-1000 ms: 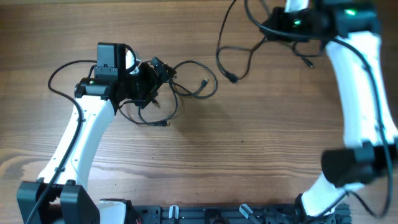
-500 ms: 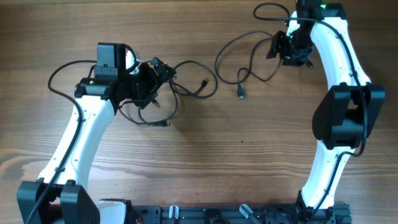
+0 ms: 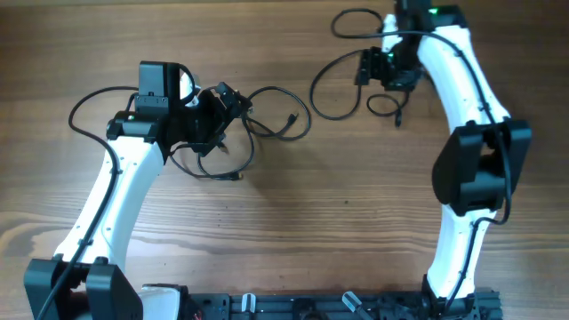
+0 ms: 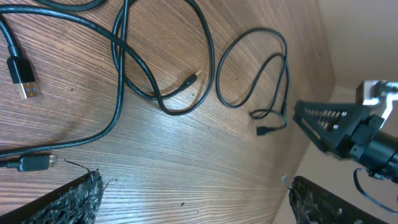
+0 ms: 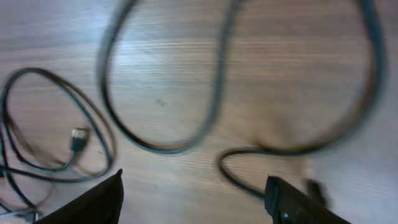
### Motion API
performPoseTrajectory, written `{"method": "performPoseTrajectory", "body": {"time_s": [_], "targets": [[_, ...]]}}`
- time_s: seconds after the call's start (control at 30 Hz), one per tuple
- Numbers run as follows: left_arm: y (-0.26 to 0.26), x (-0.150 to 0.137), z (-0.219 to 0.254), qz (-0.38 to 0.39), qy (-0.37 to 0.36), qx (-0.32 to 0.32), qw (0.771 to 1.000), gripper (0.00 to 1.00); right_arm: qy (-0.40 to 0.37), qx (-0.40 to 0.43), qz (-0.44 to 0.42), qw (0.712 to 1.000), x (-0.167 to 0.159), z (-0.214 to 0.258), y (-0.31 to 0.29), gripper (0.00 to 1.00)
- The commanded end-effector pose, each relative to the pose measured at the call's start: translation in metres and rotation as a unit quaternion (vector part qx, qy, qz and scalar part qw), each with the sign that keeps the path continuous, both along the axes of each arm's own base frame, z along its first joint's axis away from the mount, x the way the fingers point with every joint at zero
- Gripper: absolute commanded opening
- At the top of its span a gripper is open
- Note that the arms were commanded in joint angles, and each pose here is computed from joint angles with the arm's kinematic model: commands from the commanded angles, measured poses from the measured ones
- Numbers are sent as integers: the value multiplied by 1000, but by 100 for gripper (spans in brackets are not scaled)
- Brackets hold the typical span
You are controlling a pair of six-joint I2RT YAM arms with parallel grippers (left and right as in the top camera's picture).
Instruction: Untangle cables
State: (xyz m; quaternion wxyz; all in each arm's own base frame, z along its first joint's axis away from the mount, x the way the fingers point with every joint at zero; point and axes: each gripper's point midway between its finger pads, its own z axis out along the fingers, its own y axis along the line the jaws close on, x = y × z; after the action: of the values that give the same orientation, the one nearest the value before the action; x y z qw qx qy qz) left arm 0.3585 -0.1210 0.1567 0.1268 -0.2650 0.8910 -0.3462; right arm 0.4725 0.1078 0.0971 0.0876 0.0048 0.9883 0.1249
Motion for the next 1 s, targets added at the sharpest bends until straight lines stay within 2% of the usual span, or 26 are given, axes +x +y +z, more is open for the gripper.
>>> {"method": "performPoseTrajectory", "body": {"time_s": [0.0, 0.1, 0.2, 0.33, 0.37, 0.47, 0.6, 0.67, 0.97], "targets": [[1, 2, 11, -6, -23, 9, 1000, 97, -32, -7, 33, 999, 12, -6, 22, 73], [8, 3, 9, 5, -21, 19, 1000, 96, -27, -9, 58, 998, 9, -18, 32, 68], [22, 7, 7, 27, -19, 27, 999, 96, -35, -20, 130, 991, 5, -23, 40, 68], [43, 12, 7, 55, -19, 28, 998, 96, -60, -43, 285, 956, -3, -31, 54, 68], [47, 12, 7, 61, -17, 28, 998, 96, -61, -47, 314, 946, -5, -34, 56, 72], [55, 11, 5, 71, -10, 27, 997, 97, -57, -54, 380, 922, -11, -52, 62, 73], [56, 6, 2, 72, 5, 28, 997, 98, -31, -89, 397, 913, -14, -70, 49, 71], [55, 5, 1, 72, 8, 28, 997, 100, -18, -88, 398, 913, -19, -74, 48, 67], [55, 5, 1, 72, 8, 28, 997, 100, 17, -82, 418, 904, -41, -101, 42, 64]]}}
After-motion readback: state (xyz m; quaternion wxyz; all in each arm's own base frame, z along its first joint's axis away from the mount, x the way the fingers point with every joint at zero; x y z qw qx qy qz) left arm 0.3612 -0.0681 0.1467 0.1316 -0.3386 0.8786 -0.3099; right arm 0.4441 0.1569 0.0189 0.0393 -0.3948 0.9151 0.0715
